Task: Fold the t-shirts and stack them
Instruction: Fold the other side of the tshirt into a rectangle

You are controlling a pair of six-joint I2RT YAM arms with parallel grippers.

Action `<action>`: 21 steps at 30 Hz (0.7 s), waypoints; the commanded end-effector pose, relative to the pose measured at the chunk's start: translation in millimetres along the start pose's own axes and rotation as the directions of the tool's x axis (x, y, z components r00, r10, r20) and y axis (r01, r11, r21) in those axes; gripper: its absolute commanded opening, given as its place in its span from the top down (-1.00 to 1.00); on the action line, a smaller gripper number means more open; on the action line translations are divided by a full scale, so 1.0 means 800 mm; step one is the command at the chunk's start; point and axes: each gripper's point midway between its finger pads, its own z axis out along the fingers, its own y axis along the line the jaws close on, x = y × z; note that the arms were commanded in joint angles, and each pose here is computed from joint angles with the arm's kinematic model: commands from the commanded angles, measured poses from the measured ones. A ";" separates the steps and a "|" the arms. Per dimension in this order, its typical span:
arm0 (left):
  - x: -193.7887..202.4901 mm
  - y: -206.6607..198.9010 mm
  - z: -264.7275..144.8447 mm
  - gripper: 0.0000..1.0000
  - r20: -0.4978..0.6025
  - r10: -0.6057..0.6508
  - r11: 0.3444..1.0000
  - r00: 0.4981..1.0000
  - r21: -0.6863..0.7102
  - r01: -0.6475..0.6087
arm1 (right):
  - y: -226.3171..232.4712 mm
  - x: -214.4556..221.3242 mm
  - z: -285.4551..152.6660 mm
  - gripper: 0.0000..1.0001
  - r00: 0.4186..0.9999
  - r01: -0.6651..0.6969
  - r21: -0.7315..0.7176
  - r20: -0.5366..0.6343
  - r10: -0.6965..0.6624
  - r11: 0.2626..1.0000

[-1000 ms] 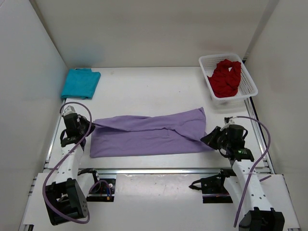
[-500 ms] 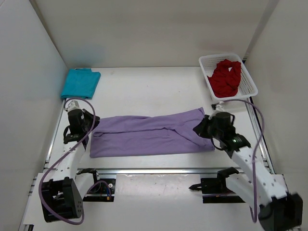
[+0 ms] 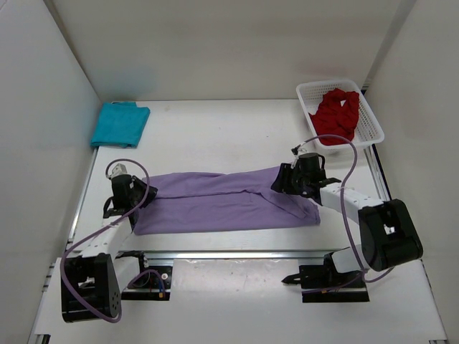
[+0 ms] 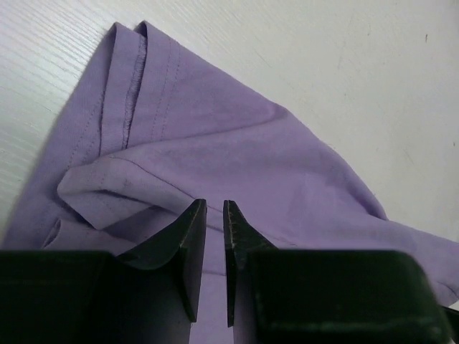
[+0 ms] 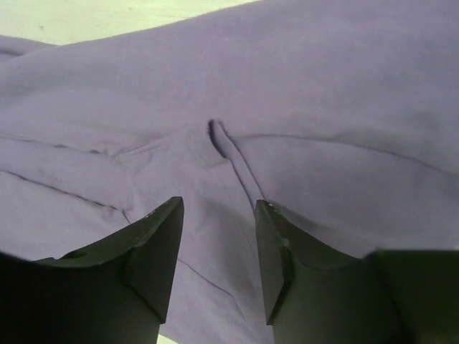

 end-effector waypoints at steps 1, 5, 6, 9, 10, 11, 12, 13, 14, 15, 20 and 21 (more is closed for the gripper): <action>-0.023 0.003 -0.004 0.45 0.087 -0.017 1.000 0.996 -0.004 0.017 | 0.029 -0.038 0.009 0.12 0.993 0.078 -0.082 0.098 -0.069 0.994; -0.043 0.012 -0.011 0.42 0.155 -0.037 0.999 0.987 -0.031 0.043 | 0.028 -0.040 0.025 0.09 0.993 0.092 -0.068 0.078 -0.086 0.993; -0.050 0.006 -0.013 0.40 0.164 -0.041 0.999 0.986 -0.013 0.044 | 0.030 -0.038 0.028 0.08 0.993 0.101 -0.069 0.072 -0.096 0.993; -0.058 -0.001 -0.007 0.40 0.149 -0.020 0.999 0.989 -0.032 0.025 | 0.027 -0.049 0.032 0.08 0.989 0.115 -0.027 0.095 -0.112 0.993; -0.063 -0.001 -0.005 0.40 0.150 -0.011 0.999 0.989 -0.041 0.017 | 0.025 -0.045 0.037 0.08 0.989 0.122 -0.007 0.083 -0.121 0.992; -0.059 -0.004 -0.003 0.39 0.137 -0.005 0.999 0.991 -0.039 0.010 | 0.020 -0.050 0.038 0.06 0.989 0.118 0.016 0.087 -0.119 0.993; -0.065 -0.005 0.000 0.40 0.142 -0.002 0.999 0.990 -0.046 0.009 | 0.021 -0.049 0.041 0.08 0.989 0.123 0.021 0.080 -0.124 0.992; -0.069 -0.004 0.005 0.40 0.129 -0.003 0.998 0.992 -0.057 0.011 | 0.017 -0.048 0.043 0.08 0.989 0.127 0.045 0.076 -0.130 0.991; -0.068 0.002 0.009 0.41 0.106 0.002 0.998 0.994 -0.068 0.006 | 0.016 -0.048 0.046 0.07 0.989 0.125 0.053 0.070 -0.128 0.991; -0.075 -0.001 0.010 0.42 0.114 -0.004 0.998 0.994 -0.066 0.012 | 0.014 -0.045 0.049 0.09 0.990 0.127 0.062 0.056 -0.131 0.990; -0.082 0.009 0.027 0.46 0.082 -0.025 0.995 0.996 -0.097 0.033 | 0.016 -0.036 0.052 0.57 0.992 0.116 0.056 0.035 -0.118 0.992; -0.082 0.011 0.028 0.43 0.079 -0.031 0.994 0.996 -0.102 0.039 | 0.018 -0.033 0.051 0.60 0.992 0.123 0.049 0.033 -0.124 0.991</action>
